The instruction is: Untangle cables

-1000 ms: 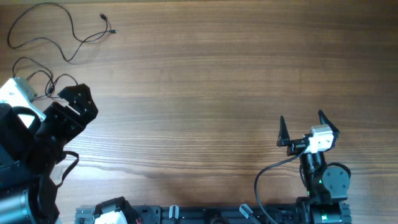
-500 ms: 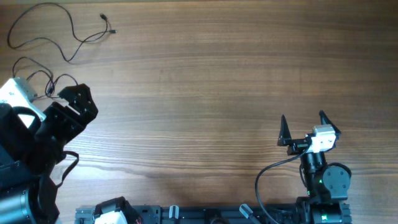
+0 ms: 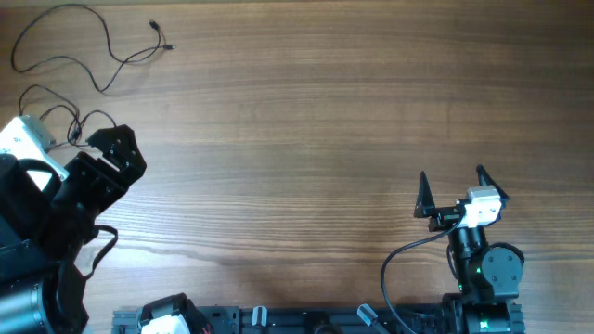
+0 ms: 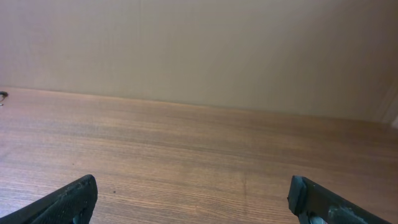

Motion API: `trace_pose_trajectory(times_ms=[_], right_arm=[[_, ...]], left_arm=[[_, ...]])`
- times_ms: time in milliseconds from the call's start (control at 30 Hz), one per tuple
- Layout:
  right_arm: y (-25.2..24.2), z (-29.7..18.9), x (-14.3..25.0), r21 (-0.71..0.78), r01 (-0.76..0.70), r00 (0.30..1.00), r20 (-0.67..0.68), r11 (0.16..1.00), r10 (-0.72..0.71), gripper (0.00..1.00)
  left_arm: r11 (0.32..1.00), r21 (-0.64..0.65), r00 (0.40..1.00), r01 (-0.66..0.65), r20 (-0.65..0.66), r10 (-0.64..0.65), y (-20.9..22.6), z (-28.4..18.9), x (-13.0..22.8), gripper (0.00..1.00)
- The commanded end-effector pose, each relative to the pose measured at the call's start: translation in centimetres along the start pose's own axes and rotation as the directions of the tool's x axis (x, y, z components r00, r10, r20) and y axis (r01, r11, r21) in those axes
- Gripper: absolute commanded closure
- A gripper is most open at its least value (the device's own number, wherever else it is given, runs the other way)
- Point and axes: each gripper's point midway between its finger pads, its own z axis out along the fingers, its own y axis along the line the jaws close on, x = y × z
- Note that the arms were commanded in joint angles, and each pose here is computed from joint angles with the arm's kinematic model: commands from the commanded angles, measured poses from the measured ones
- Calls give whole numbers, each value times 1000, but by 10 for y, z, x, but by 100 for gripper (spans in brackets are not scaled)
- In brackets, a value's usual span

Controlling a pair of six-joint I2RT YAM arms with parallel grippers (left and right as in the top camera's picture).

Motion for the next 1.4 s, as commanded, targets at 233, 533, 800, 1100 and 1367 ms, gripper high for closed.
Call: trace_pose_trajectory(times_ms=[233,533,800,1100,1367], right_arm=[[-1,-1,-3,4,-15,1000,15,1000,15,0],[-1,-1,-3,4,-15,1000,15,1000,15,0],[-1,-1,-3,4,-15,1000,15,1000,15,1],[-1,-1,-3,4,-15,1000,15,1000,15,0],[-1,-1,-3,4,-14,1000,15,1000,14,0]], left_arm=[[999,-34,999,-39,-11,39,3,1,3,0],[988,-62,989,-143,-37,141,15,-25,42,0],[972,6,968,-236,87,235,40,-15,82,0],[911,103,911,-399,161,380,44,0,116,0],[882,138,872,-451,279,403,41,34,123,0]])
